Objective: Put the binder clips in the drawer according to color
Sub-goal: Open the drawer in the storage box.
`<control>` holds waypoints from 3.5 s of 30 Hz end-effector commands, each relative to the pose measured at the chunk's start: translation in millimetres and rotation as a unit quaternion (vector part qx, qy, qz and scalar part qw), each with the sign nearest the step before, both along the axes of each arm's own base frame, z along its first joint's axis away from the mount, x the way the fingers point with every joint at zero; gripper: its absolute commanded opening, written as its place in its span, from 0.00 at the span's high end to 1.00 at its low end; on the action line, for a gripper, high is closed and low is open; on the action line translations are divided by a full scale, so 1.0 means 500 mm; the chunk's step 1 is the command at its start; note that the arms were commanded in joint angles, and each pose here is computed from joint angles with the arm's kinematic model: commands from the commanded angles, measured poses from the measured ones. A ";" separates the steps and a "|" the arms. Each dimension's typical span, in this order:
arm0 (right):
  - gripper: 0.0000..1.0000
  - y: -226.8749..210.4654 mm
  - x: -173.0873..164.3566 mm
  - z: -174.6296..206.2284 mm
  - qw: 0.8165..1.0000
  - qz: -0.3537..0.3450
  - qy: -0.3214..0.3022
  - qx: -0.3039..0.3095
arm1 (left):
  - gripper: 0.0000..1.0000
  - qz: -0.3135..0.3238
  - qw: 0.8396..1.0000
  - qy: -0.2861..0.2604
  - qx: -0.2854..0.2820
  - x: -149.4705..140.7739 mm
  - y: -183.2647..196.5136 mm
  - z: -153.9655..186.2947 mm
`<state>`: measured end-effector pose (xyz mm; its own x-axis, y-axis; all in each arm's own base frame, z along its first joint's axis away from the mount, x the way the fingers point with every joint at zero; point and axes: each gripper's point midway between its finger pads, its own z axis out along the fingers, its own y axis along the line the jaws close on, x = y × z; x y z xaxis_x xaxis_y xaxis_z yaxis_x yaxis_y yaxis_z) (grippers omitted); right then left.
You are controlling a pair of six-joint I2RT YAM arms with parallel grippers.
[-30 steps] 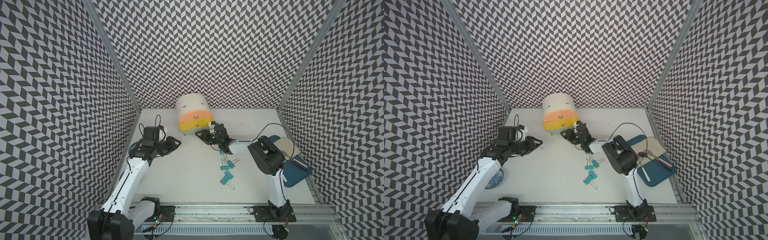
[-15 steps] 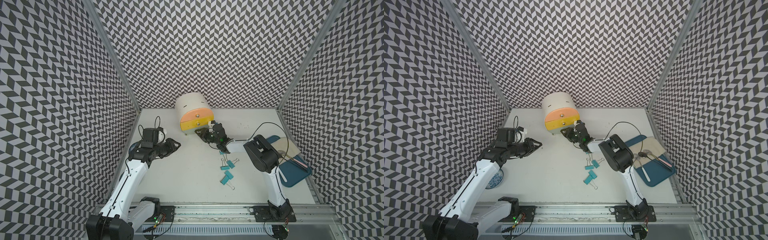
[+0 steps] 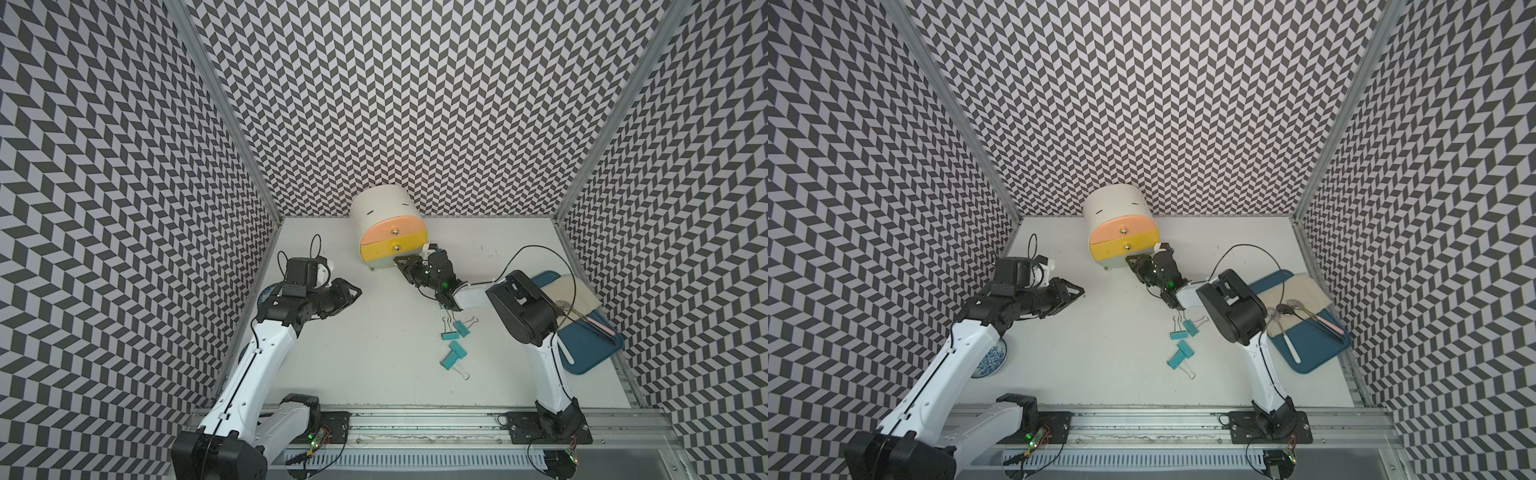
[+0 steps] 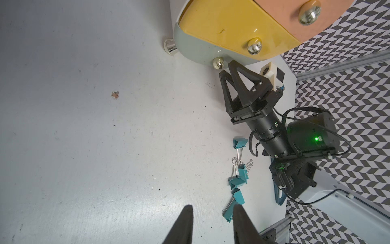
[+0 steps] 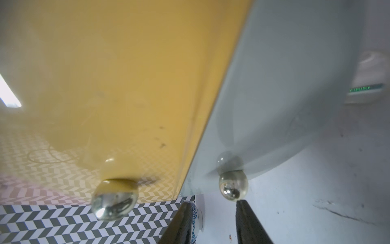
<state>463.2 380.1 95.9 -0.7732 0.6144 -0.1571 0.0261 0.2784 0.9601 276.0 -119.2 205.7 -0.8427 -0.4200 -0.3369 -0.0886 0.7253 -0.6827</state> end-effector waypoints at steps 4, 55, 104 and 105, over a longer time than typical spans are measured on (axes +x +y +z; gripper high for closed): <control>0.62 -0.006 0.008 0.006 0.999 -0.021 -0.011 0.040 | 0.64 -0.010 1.000 -0.006 0.005 -0.012 -0.002 0.001; 0.77 0.028 0.023 0.012 0.996 -0.027 -0.025 0.083 | 0.63 -0.002 1.000 -0.001 0.010 -0.036 0.007 -0.007; 0.36 -0.005 -0.262 0.053 0.996 0.079 -0.025 -0.020 | 0.61 0.018 0.998 -0.052 -0.033 -0.063 0.004 0.032; 0.36 -0.010 -0.267 0.057 0.996 0.082 -0.026 -0.027 | 0.61 0.019 0.998 -0.054 -0.034 -0.061 0.005 0.033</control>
